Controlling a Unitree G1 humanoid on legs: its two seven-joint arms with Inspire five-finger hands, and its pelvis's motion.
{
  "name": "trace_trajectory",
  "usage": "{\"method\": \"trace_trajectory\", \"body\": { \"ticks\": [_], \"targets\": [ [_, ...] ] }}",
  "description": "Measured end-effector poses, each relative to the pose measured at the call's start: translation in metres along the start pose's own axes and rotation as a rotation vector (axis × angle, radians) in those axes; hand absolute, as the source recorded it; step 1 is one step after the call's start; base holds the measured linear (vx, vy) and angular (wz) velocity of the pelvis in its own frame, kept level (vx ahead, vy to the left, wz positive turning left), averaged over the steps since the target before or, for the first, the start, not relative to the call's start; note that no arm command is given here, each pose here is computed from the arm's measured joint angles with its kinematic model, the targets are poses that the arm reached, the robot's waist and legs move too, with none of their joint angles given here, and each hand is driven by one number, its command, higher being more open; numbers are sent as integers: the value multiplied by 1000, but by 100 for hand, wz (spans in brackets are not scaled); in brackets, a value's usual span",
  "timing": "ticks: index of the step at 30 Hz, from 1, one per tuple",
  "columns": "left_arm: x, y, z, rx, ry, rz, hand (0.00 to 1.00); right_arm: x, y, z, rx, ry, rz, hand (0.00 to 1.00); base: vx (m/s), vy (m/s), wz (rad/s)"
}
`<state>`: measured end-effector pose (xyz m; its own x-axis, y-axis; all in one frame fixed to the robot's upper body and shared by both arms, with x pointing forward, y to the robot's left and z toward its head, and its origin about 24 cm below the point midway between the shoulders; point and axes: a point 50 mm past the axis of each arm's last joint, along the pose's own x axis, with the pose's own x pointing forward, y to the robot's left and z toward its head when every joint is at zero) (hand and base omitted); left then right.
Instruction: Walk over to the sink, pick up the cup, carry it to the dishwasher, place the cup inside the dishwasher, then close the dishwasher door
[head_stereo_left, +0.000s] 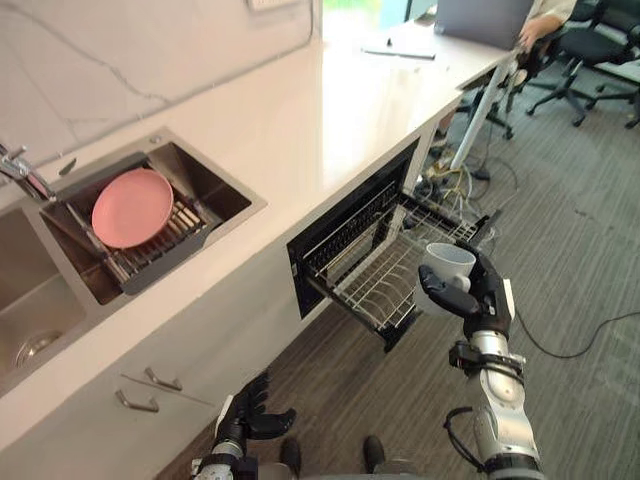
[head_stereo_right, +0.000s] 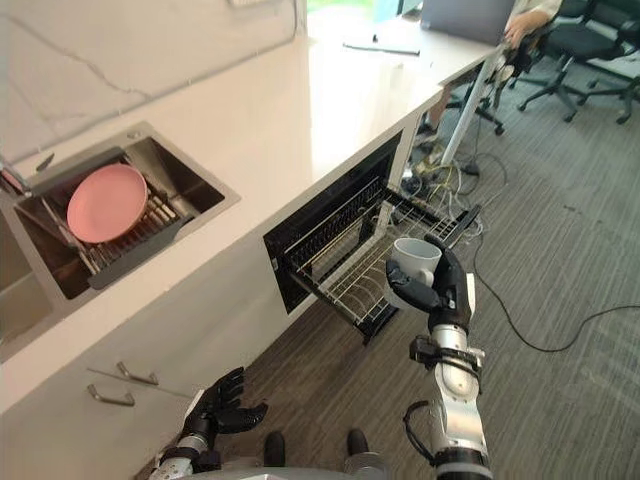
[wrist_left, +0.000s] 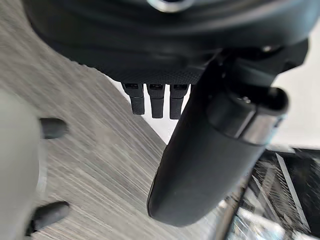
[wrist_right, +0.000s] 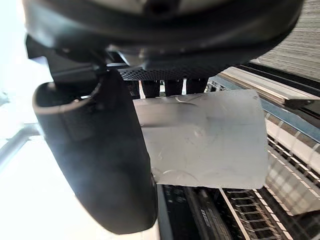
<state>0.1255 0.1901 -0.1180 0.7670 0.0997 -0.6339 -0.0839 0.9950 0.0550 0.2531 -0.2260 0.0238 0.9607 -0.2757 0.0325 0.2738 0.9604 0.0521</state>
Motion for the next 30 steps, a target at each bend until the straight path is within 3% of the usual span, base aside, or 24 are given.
{"method": "trace_trajectory", "body": {
  "ticks": [7,14,24,25,30],
  "targets": [
    [20,-1,41,-9,-134,20,90,57,18,42,-124,-119,59,30,-86,-16,12],
    [22,-1,54,-52,-197,61,90,92,23,84,-222,-208,58,30,-90,-5,2],
    [28,-10,73,-75,-268,29,90,120,35,112,-373,-230,59,30,-21,-31,2],
    [28,-13,73,-70,-270,21,90,121,37,113,-381,-229,59,90,0,0,0],
    [30,-18,78,-73,-281,16,90,125,39,117,-424,-236,57,90,2,-25,4]
  ]
}}
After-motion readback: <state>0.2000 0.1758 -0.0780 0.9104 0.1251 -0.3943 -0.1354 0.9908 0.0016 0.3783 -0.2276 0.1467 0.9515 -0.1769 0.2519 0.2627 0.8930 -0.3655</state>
